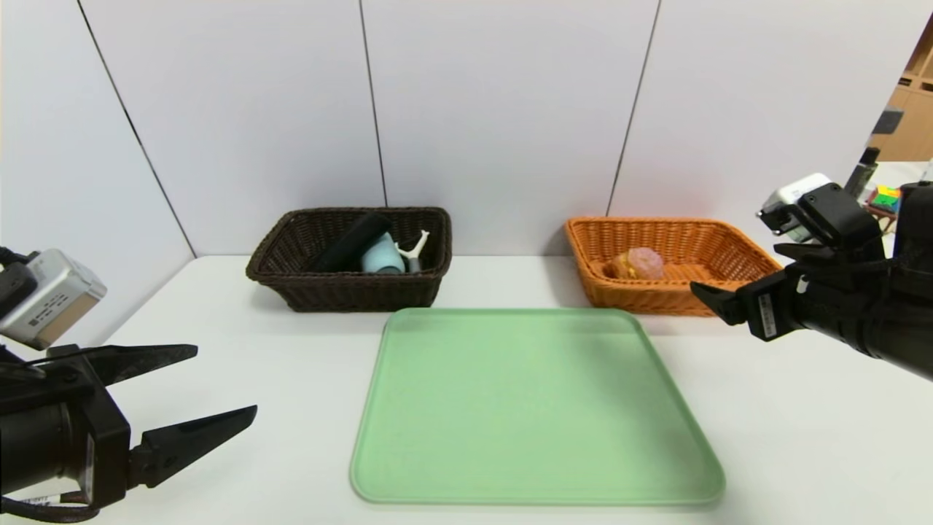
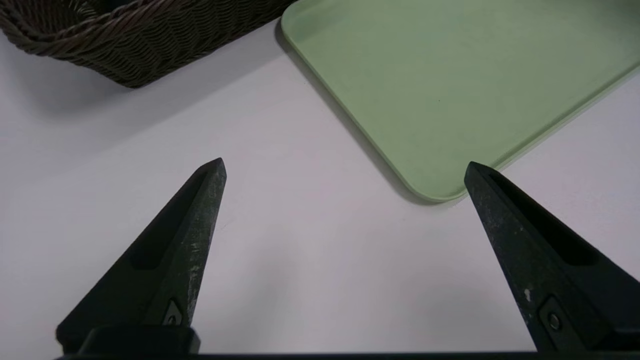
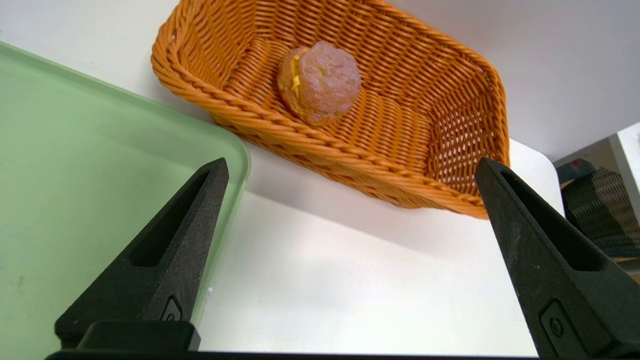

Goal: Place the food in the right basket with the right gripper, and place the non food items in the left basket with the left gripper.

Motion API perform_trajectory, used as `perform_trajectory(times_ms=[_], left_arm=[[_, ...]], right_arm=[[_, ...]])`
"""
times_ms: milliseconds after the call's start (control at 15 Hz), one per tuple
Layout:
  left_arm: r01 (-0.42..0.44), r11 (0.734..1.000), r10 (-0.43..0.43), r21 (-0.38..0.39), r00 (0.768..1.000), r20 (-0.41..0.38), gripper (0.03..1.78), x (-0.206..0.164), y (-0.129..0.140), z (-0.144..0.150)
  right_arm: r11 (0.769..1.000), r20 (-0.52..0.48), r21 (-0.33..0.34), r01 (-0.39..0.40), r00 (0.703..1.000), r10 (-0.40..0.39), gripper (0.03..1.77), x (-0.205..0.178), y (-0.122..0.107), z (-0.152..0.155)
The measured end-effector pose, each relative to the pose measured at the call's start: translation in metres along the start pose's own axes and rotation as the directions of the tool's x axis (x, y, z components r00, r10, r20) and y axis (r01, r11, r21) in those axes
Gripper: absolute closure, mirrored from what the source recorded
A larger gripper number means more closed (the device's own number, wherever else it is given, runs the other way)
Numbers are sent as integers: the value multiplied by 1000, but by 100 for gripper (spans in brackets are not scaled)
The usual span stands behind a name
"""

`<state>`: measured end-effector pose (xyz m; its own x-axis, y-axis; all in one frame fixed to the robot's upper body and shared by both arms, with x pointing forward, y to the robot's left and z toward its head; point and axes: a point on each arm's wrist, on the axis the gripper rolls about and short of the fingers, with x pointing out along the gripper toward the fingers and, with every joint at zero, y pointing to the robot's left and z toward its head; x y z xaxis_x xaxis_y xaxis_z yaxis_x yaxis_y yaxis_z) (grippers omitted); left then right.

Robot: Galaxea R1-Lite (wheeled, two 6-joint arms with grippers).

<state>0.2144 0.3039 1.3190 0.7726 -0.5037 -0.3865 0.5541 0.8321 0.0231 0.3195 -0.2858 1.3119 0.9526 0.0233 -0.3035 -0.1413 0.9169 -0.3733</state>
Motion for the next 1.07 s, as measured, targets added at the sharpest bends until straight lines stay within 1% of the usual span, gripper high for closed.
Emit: perform_trajectory(times_ms=[267, 467, 533, 867, 1067], left_arm=[[-38, 999, 38, -21, 999, 4, 12, -6, 2, -9], [-66, 997, 67, -38, 997, 35, 12, -14, 5, -16], [-68, 997, 70, -43, 997, 41, 12, -16, 4, -20], [-136, 988, 140, -71, 989, 50, 12, -30, 1, -39], [-157, 984, 163, -80, 985, 65, 12, -39, -6, -54]], right_arm=[[999, -10, 11, 31, 999, -31, 11, -17, -7, -12], [999, -14, 16, 47, 999, -47, 11, -29, -10, -21], [999, -14, 17, 49, 999, -49, 11, -33, -10, -24], [996, -13, 27, 88, 996, -87, 11, -53, -17, -36], [994, -19, 35, 107, 994, -106, 11, -65, -18, -48]])
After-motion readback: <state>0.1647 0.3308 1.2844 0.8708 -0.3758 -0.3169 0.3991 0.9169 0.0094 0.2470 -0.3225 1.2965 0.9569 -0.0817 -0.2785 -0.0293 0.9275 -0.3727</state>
